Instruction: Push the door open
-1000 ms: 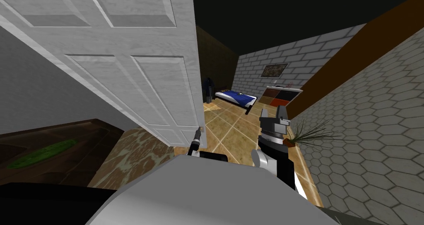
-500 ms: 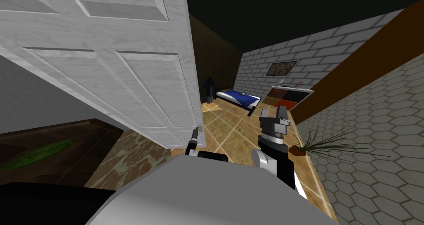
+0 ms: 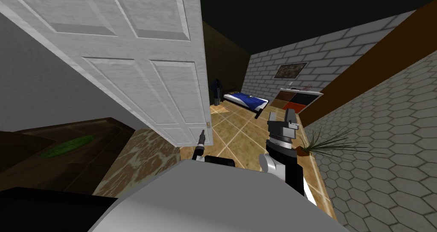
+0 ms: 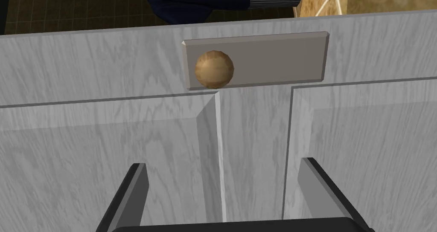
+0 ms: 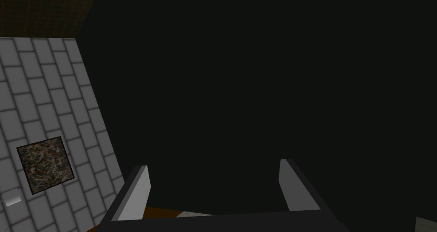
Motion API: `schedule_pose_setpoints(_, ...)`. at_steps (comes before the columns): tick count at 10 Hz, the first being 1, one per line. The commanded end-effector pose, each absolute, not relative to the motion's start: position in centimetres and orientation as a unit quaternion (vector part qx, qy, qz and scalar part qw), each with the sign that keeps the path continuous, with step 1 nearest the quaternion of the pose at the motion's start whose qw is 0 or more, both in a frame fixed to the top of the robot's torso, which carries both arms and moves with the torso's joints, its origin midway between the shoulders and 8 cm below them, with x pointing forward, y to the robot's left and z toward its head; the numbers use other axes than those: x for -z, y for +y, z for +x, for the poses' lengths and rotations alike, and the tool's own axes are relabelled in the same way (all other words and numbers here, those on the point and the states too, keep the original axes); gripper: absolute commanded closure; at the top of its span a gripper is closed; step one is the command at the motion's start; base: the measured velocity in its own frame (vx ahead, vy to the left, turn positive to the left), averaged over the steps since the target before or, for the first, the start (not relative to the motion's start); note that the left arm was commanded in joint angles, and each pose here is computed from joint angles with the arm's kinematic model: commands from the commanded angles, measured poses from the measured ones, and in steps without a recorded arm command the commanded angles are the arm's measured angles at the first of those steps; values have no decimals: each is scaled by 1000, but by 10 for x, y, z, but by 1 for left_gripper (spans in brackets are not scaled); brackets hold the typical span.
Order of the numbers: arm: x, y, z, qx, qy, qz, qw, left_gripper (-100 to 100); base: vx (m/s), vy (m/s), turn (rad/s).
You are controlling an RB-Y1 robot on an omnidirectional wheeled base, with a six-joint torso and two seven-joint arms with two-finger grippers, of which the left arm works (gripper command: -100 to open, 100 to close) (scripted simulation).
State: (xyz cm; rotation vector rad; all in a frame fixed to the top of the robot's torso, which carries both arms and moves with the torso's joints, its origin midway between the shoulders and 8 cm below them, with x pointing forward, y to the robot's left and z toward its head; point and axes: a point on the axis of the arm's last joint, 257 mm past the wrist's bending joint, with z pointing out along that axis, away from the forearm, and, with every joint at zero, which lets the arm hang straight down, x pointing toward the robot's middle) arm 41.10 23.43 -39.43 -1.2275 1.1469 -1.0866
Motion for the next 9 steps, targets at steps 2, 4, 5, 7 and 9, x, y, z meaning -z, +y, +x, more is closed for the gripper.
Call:
schedule_pose_setpoints(2,392,213,409,468,471,-528,531,-100,-173,-40,23)
schedule_pose_setpoints(4,393,233,410,459,480,-517,540,-100,28,-8,-19)
schedule_pose_setpoints(5,393,238,409,457,482,-514,543,-100,187,30,-23)
schedule_pose_setpoints(7,393,246,409,454,482,-511,548,-100,245,32,-25)
schedule_pose_setpoints(9,392,245,409,456,476,-514,549,-100,300,20,-42)
